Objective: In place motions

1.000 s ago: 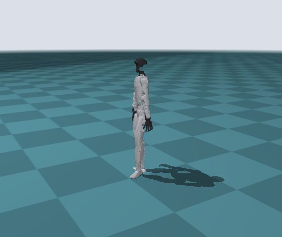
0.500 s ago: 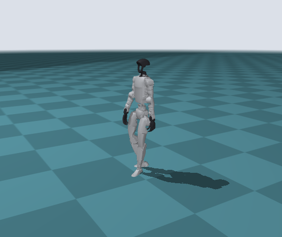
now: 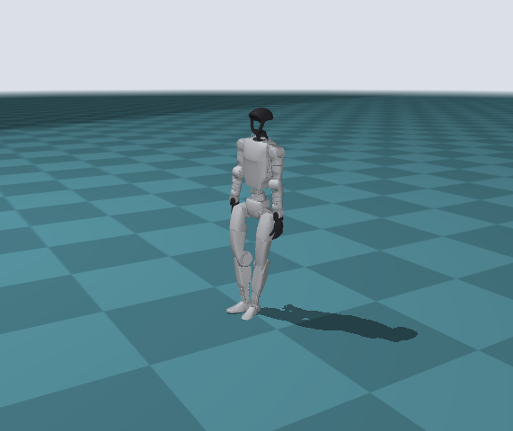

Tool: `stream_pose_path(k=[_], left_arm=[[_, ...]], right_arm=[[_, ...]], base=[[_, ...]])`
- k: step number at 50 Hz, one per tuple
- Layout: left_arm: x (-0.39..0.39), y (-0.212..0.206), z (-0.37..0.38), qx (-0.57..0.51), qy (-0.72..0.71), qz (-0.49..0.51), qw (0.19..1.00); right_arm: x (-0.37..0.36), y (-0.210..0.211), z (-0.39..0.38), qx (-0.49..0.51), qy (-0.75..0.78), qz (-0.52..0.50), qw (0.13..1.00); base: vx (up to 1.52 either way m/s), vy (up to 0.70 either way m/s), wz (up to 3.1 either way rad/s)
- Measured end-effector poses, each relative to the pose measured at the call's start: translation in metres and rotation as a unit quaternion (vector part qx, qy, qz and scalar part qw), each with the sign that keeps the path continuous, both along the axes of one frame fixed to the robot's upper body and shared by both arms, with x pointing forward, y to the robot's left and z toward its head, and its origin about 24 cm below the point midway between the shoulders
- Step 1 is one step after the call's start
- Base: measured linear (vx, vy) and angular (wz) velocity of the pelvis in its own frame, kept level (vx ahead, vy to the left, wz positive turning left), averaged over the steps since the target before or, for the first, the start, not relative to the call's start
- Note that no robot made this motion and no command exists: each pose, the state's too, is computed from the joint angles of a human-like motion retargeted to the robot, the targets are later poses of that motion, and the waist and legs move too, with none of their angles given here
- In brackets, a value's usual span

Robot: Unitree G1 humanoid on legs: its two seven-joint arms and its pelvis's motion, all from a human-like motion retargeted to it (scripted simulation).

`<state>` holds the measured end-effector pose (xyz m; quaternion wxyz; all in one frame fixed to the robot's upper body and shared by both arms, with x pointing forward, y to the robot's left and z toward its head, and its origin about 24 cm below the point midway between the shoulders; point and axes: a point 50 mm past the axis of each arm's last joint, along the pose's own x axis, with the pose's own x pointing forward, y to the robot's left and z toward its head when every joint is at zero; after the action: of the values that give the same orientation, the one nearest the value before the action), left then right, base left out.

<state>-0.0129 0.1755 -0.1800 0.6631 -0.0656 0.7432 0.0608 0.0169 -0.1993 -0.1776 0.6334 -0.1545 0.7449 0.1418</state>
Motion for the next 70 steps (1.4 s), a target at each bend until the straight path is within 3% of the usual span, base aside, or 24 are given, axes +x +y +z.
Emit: stream_pose_path(k=[13, 20, 31, 40, 55, 60, 70], left_arm=[[-0.010, 0.014, 0.003, 0.010, 0.023, -0.018, 1.000], [0.024, 0.010, 0.000, 0.001, -0.035, 0.003, 0.999], [0.033, 0.010, 0.001, -0.018, -0.043, -0.055, 0.997], [0.006, 0.039, 0.005, 0.022, 0.004, -0.098, 0.995], [-0.051, 0.039, 0.011, 0.027, 0.080, -0.089, 0.992], [-0.031, 0.034, 0.007, 0.018, 0.068, -0.110, 0.991], [0.057, 0.011, 0.001, -0.005, -0.103, -0.126, 0.987]], right_arm=[[0.055, 0.016, 0.003, 0.040, -0.105, 0.088, 0.990], [0.080, 0.019, 0.008, 0.051, -0.151, 0.079, 0.984], [0.083, 0.017, 0.009, 0.054, -0.151, 0.079, 0.984], [0.055, -0.008, 0.006, -0.001, -0.081, 0.038, 0.996], [0.027, -0.046, 0.012, -0.092, -0.026, -0.056, 0.994], [0.011, -0.037, 0.008, -0.081, -0.012, -0.086, 0.993], [-0.029, -0.021, 0.006, -0.081, 0.047, -0.106, 0.990]], base=[[-0.12, 0.01, -0.01], [-0.17, 0.10, -1.68], [-0.31, 0.26, -1.63], [-0.42, 0.46, -2.87], [-0.39, 0.32, -2.75], [-0.33, 0.11, -0.98], [-0.17, 0.06, -1.29]])
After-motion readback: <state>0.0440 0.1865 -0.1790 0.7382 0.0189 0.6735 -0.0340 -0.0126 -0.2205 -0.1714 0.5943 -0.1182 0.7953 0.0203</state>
